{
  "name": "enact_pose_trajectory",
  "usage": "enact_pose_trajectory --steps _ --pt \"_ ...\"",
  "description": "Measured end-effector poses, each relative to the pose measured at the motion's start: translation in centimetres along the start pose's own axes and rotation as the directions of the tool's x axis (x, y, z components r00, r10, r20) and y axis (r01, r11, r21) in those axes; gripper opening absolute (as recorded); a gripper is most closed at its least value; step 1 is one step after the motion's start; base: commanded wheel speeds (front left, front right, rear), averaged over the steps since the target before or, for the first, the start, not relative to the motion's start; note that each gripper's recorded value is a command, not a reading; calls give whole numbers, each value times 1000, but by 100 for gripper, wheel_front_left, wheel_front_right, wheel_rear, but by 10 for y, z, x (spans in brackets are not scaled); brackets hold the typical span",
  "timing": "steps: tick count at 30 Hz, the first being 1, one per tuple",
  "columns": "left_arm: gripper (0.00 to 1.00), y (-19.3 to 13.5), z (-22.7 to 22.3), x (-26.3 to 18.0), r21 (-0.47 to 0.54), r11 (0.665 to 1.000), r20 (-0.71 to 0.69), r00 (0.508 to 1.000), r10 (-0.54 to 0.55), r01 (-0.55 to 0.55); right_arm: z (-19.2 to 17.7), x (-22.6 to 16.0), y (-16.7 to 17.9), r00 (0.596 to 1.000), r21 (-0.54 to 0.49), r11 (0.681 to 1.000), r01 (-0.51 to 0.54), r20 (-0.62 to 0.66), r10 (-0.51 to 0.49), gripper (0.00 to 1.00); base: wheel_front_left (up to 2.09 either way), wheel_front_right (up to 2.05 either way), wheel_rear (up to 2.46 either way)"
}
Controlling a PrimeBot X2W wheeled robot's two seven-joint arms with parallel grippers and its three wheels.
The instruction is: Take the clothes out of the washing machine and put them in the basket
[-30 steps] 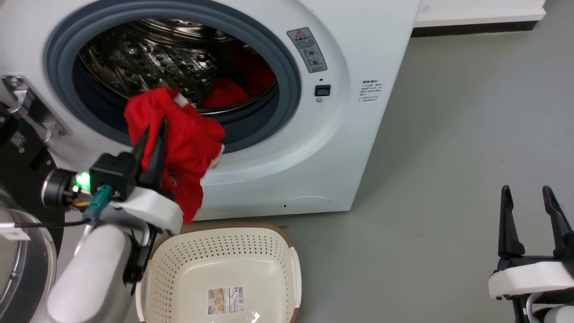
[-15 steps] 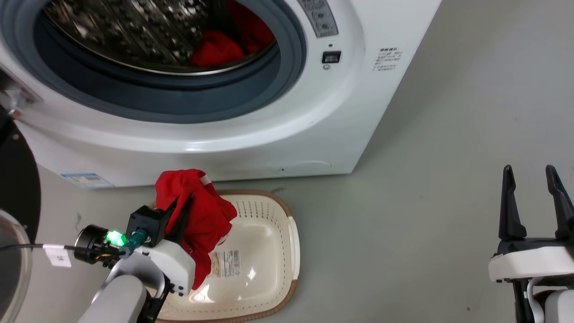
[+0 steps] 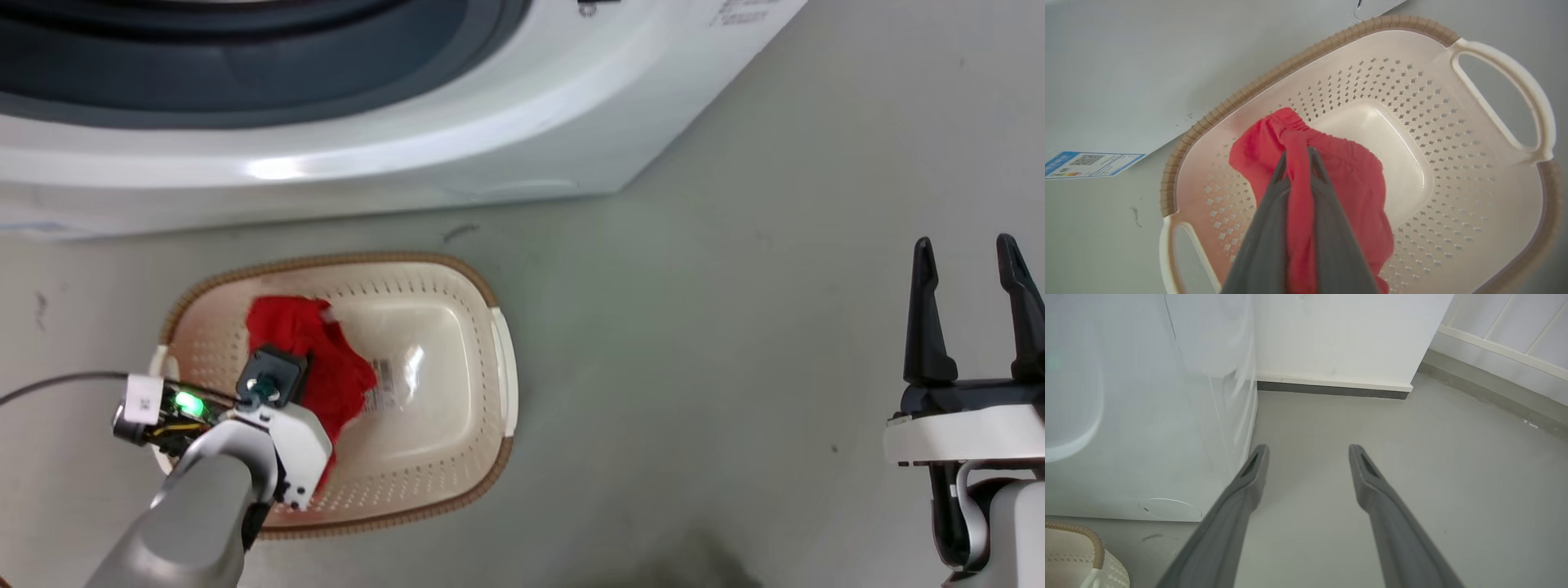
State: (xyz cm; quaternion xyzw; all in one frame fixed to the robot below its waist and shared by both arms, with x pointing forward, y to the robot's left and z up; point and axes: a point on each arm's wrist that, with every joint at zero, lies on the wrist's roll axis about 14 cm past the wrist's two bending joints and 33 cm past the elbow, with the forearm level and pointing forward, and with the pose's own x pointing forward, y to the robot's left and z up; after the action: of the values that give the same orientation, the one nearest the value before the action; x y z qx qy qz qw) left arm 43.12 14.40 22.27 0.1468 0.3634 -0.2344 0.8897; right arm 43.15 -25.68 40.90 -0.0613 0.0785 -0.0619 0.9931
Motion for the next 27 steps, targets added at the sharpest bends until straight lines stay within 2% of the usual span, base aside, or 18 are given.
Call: enact_pose_trajectory --steps 5,12,20,27 --pt "0 2 -24 28 -23 1000 -78 997 -7 5 -24 7 4 998 -21 1000 -11 -58 9 100 0 0 0" --pt "0 -6 -32 62 -96 995 -96 995 -18 9 -54 14 14 992 -28 999 -40 -124 36 100 0 0 0" --pt "0 -16 -46 82 -70 997 -137 989 -49 40 -73 22 26 986 -19 997 -68 -154 64 100 0 0 0" --pt "0 -13 -65 88 -89 996 -188 982 -32 15 -80 28 26 984 -27 997 -71 -163 66 100 0 0 0"
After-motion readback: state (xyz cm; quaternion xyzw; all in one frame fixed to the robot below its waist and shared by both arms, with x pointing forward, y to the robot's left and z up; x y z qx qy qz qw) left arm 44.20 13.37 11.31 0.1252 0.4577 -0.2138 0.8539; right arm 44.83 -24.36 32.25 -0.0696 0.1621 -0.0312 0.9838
